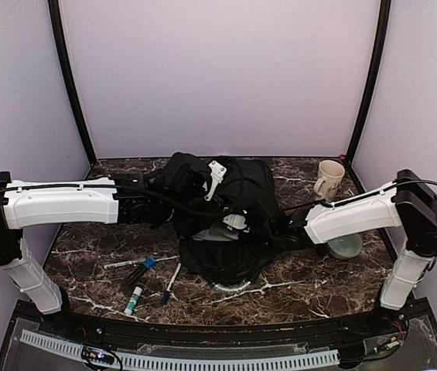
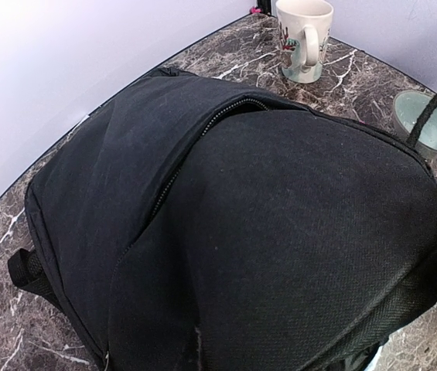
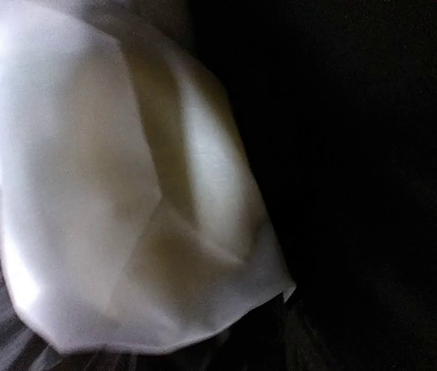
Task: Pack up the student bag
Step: Adjust the upper front pocket of the largest bag.
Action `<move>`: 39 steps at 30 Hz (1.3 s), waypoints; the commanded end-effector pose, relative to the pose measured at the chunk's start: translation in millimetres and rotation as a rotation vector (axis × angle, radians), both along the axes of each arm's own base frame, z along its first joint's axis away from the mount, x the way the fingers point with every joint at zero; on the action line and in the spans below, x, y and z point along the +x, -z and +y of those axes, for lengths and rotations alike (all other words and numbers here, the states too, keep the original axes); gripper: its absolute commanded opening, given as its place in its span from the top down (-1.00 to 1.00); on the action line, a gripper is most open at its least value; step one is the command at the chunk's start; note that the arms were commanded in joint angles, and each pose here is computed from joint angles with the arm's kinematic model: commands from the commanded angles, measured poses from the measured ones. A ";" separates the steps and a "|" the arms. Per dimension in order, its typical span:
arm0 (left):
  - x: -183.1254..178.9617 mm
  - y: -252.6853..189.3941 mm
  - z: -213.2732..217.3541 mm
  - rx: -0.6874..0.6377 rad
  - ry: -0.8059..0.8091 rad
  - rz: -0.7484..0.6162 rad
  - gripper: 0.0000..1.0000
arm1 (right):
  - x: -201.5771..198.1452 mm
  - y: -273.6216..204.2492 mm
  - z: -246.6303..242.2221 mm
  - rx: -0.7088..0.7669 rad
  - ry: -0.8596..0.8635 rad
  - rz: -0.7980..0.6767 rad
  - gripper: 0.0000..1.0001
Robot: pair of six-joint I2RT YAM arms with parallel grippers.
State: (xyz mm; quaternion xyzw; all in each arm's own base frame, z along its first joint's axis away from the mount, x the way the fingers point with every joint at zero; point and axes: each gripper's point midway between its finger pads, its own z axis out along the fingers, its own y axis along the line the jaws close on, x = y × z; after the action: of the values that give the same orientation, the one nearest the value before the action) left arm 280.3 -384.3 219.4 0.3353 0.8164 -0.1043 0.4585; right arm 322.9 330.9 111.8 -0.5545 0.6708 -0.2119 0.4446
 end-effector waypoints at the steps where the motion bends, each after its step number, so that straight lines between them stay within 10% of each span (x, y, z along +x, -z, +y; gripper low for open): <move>1: -2.9 -35.1 -0.5 -0.094 -0.002 -0.036 1.00 | -31.0 -17.7 2.6 0.097 -0.057 0.141 -0.32; 22: -5.8 -29.8 -5.4 -0.105 0.020 -0.017 1.00 | -101.5 28.2 50.3 -0.021 -0.356 0.311 -0.03; 39: -15.4 -29.3 -5.5 -0.126 0.062 0.008 1.00 | 20.9 26.8 52.2 -0.131 -0.107 -0.127 0.16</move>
State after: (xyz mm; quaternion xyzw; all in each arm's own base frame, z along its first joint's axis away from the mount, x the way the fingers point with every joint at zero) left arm 271.9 -388.3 213.9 0.3466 0.8164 -0.1220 0.4454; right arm 290.0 398.8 44.5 -0.6673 0.5909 -0.1938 0.4098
